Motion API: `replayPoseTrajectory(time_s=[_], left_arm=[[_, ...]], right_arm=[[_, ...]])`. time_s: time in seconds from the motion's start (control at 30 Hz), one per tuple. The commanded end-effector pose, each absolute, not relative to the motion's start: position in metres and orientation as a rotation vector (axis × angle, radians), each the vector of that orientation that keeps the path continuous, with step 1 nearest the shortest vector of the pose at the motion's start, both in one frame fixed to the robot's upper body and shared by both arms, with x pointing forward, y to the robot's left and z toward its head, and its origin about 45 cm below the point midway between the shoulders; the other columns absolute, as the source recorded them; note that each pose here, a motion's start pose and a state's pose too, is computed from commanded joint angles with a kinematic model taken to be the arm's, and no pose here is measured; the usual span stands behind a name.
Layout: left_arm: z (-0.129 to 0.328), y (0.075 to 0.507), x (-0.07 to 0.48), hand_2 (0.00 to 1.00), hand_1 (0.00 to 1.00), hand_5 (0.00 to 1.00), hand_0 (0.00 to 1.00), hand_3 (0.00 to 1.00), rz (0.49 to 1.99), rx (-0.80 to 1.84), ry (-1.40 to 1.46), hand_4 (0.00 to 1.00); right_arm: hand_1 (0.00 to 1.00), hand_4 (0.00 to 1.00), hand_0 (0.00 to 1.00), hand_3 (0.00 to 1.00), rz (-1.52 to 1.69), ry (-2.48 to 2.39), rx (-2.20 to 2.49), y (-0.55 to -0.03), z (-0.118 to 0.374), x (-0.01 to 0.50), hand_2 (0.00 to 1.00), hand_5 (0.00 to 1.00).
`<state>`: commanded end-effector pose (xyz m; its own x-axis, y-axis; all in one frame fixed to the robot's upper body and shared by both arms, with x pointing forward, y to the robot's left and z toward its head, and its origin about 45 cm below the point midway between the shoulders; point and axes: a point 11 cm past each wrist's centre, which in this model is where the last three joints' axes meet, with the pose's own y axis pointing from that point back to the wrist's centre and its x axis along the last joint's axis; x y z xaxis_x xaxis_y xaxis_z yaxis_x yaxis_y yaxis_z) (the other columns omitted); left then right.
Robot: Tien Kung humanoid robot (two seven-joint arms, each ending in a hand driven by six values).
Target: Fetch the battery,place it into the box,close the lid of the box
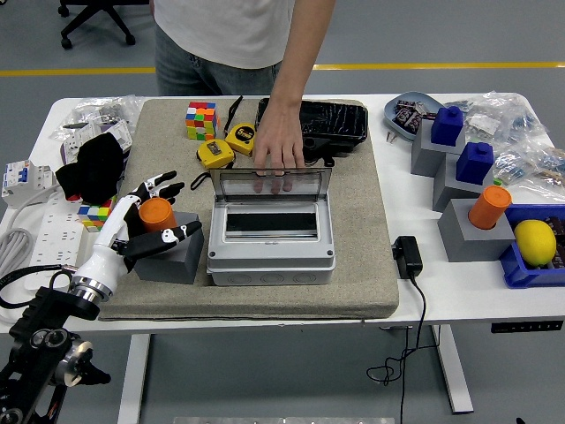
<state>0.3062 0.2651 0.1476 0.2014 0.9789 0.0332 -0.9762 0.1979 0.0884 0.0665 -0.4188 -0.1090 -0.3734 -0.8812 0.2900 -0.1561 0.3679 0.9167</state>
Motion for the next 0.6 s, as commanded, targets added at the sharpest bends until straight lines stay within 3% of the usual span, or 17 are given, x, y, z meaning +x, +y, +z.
replayPoseTrajectory(time_s=[0.27,0.3,0.47,0.5,0.6], left_arm=[[0.1452,0.2648,0.3077,0.693,0.792,0.002,0.732,0.772,1.388,0.095,0.038,0.998],[0.1449,0.2648,0.3077,0.531,0.687,0.002,0.606,0.56,1.391,0.096,0.038,0.998],[0.1429,0.2642,0.3079,0.531,0.687,0.002,0.606,0.56,1.396,0.106,0.038,0.998],[0.1424,0.2643,0.3078,0.418,0.526,0.002,0.446,0.438,1.394,0.112,0.037,0.998],[0.1412,0.265,0.3076,0.418,0.526,0.002,0.446,0.438,1.398,0.121,0.034,0.998]], right_arm=[[0.675,0.993,0.758,0.713,-1.069,-1.78,0.915,-0.4188,-0.1088,0.0677,0.686,0.895],[0.675,0.997,0.76,0.719,-1.069,-1.78,0.916,-0.4188,-0.1088,0.0678,0.686,0.902],[0.675,0.997,0.76,0.719,-1.07,-1.781,0.915,-0.4188,-0.1088,0.0678,0.686,0.902],[0.675,0.997,0.76,0.721,-1.07,-1.782,0.915,-0.4188,-0.1088,0.0677,0.686,0.906],[0.675,0.997,0.76,0.721,-1.07,-1.782,0.915,-0.419,-0.1088,0.0677,0.686,0.906]])
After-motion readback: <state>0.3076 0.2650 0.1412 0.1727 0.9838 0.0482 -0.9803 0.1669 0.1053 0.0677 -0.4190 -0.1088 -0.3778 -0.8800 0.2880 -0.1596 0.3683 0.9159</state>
